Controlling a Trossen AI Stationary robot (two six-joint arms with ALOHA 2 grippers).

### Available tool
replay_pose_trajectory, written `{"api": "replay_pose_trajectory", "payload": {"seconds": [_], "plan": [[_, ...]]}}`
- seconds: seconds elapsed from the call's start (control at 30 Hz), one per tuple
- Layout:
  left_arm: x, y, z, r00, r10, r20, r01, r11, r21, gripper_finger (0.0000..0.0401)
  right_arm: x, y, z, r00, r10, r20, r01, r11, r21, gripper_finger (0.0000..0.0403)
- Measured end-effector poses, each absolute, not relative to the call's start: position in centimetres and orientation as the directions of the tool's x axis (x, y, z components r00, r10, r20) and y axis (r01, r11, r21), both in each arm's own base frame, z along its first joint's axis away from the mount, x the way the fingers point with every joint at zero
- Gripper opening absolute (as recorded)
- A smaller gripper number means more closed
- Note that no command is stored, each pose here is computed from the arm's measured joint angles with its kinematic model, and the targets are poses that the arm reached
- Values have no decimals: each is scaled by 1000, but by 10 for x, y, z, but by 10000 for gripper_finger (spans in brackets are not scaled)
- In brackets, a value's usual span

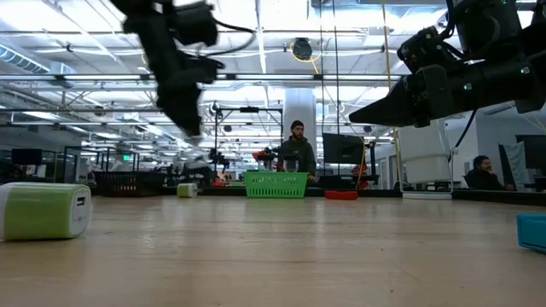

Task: Pick & Place Office items
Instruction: Put the white hourglass into the green basket

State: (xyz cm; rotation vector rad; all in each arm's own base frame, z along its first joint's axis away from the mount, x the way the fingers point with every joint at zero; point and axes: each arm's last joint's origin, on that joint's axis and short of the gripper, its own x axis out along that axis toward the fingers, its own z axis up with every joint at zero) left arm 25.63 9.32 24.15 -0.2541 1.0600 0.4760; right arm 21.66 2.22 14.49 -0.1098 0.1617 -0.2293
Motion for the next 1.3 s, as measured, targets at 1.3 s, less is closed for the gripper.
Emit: {"api": "replay_pose_trajectory", "payload": {"seconds": [1.3], "plan": [[361,145,224,360,221,-907,-370,926,78,304,216,22,144,959,-234,-161,214,968,-130,1]]}}
